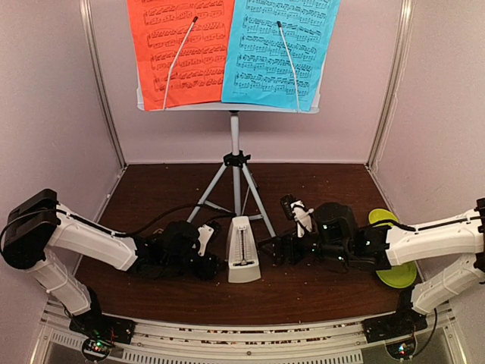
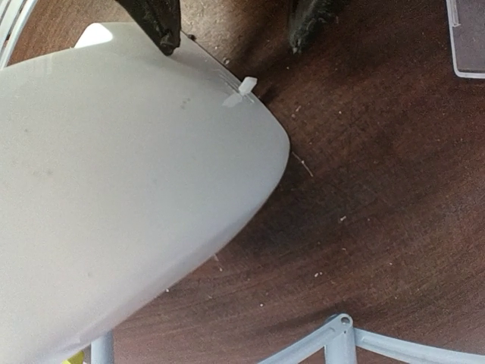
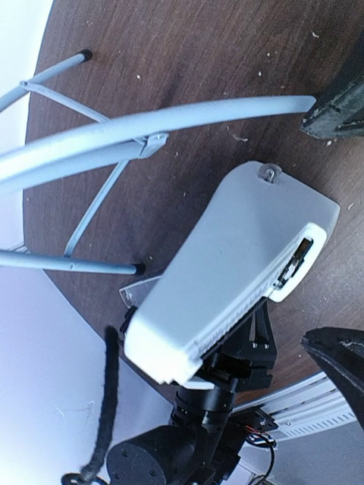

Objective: Set up the instrument practice props

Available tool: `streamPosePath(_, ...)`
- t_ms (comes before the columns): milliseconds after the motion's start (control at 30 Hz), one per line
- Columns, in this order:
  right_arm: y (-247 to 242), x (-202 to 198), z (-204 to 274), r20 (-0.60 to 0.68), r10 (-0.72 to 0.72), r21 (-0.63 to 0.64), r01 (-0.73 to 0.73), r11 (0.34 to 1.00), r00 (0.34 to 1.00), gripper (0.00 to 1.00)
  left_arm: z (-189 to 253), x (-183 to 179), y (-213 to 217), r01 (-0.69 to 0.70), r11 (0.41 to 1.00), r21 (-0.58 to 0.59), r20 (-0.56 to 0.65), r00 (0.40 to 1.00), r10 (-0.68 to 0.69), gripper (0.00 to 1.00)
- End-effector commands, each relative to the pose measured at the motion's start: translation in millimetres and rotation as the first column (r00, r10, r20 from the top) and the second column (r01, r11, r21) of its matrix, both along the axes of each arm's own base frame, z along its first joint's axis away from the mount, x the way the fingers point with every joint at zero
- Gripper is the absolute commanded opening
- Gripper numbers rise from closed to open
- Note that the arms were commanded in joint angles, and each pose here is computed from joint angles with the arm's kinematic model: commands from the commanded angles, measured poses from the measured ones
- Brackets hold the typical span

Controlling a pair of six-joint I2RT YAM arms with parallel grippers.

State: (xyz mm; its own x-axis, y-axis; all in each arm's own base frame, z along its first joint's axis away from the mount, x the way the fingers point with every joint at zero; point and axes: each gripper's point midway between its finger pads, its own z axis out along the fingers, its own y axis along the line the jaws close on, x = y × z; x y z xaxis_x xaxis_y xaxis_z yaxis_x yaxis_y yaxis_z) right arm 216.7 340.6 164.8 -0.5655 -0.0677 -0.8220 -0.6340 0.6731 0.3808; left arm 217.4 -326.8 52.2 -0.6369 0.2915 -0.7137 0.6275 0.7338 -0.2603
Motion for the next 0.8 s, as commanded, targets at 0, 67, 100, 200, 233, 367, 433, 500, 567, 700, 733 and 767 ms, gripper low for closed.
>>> streamPosePath(0,25.0,0.1,18.4,0.039,0.049,0.037,-0.051,0.998,0.998,0.86,21.0,5.9,-9.3,-0.006,0.998,-0.063,0.044,0.999,0.009,0.51)
streamPosePath(67,34.0,2.4,16.7,0.036,0.06,0.035,-0.061,0.998,0.998,0.85,22.1,6.4,-8.8,-0.008,0.998,-0.06,0.047,0.999,0.011,0.51)
streamPosePath(100,38.5,3.0,16.6,0.035,0.066,0.036,-0.067,0.997,0.997,0.84,22.5,6.7,-8.0,-0.011,0.998,-0.058,0.049,0.999,0.014,0.51)
streamPosePath(200,48.7,4.9,18.0,0.032,0.072,0.04,-0.073,0.997,0.997,0.83,24.8,7.5,-5.7,-0.017,0.999,-0.049,0.056,0.998,0.019,0.51)
streamPosePath(233,51.1,6.4,18.6,0.032,0.069,0.041,-0.071,0.997,0.997,0.83,25.3,7.8,-5.0,-0.018,0.999,-0.047,0.059,0.998,0.021,0.51)
streamPosePath(367,56.6,12.5,19.7,0.034,0.05,0.041,-0.052,0.998,0.998,0.8,26.4,7.6,-3.5,-0.019,0.999,-0.043,0.062,0.998,0.022,0.51)
streamPosePath(433,57.1,15.6,19.5,0.034,0.037,0.039,-0.038,0.999,0.999,0.77,27.3,8.1,-3.3,-0.021,0.999,-0.042,0.065,0.998,0.023,0.51)
streamPosePath(500,56.3,18.4,18.2,0.035,0.018,0.036,-0.019,0.999,0.999,0.72,27.1,7.8,-2.9,-0.019,0.999,-0.039,0.065,0.998,0.022,0.51)
streamPosePath(567,54.7,20.6,15.3,0.032,0.003,0.027,-0.004,1.0,0.999,0.67,27.8,8.0,-2.3,-0.02,0.999,-0.038,0.068,0.997,0.023,0.51)
streamPosePath(700,52.6,24.0,11.6,0.028,-0.022,0.016,0.021,1.0,0.999,0.61,29.5,8.3,-1.5,-0.021,0.999,-0.036,0.073,0.997,0.024,0.51)
streamPosePath(733,52.3,24.2,11.5,0.028,-0.024,0.016,0.023,1.0,0.999,0.6,30.2,8.3,-1.3,-0.021,0.999,-0.036,0.075,0.997,0.024,0.51)
streamPosePath(767,51.6,24.2,10.9,0.027,-0.025,0.014,0.025,1.0,0.999,0.58,30.1,8.2,-0.3,-0.023,0.999,-0.034,0.074,0.997,0.026,0.51)
